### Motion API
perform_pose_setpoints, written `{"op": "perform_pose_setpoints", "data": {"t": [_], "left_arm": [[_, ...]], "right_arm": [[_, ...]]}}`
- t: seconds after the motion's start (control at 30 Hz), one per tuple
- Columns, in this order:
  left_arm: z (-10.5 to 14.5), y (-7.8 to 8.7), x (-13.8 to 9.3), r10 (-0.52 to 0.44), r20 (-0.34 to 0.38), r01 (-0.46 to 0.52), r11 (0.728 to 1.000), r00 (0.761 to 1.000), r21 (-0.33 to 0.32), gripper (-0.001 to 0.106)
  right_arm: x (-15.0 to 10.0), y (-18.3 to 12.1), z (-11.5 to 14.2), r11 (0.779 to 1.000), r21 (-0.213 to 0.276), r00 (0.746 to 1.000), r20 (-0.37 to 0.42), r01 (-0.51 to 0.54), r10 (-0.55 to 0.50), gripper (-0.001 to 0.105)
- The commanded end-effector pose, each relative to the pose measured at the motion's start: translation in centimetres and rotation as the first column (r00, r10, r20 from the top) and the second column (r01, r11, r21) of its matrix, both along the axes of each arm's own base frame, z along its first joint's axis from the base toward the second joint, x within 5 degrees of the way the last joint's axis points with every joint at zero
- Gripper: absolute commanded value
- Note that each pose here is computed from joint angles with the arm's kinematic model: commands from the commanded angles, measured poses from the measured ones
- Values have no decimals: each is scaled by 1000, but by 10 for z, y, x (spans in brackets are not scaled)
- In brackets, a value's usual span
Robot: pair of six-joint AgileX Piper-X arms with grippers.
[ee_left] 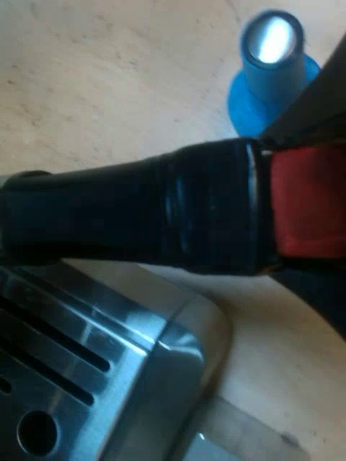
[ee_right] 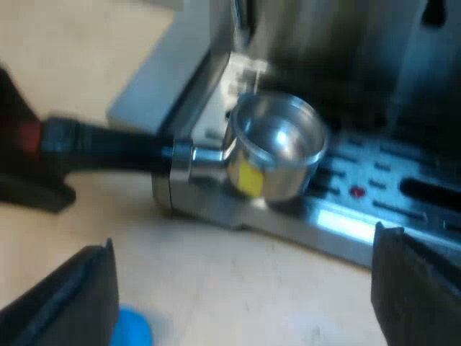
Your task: Put the handle in the coffee machine
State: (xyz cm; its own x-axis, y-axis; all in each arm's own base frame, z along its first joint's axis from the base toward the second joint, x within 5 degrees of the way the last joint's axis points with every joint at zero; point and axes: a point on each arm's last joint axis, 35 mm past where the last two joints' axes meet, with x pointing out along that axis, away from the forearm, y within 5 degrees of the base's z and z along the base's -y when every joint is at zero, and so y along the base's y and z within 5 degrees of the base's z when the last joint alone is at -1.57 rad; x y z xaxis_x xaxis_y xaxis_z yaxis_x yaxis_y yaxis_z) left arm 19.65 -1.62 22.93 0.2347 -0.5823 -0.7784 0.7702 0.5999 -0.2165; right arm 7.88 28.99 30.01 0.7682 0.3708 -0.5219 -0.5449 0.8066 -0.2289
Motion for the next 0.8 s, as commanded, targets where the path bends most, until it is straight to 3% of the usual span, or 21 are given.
{"op": "perform_pose_setpoints", "data": {"t": [0.03, 0.17, 0.37, 0.67, 0.7, 0.8], "left_arm": [[8, -2, 1, -39, 61, 43, 998, 997, -53, 0], [9, -2, 4, -37, 93, 42, 998, 995, -56, 0], [11, -2, 8, -30, 130, 38, 998, 991, -56, 0], [8, 3, 16, 18, 126, -4, 994, 992, -113, 0], [8, 5, 17, 25, 126, -10, 993, 992, -116, 0], [5, 9, 20, 37, 129, -20, 991, 991, -131, 0]], "right_arm": [[1, 3, 0, 998, 41, 997, 63, 43, -45, 73], [4, 14, -9, 997, 44, 993, 98, 62, -66, 73], [8, 28, -20, 999, -31, 987, 159, 26, -20, 73], [9, 29, -21, 999, -17, 987, 159, 35, -32, 73], [10, 27, -20, 994, -21, 971, 217, 109, -101, 72], [12, 28, -24, 987, 21, 954, 256, 156, -156, 72]]}}
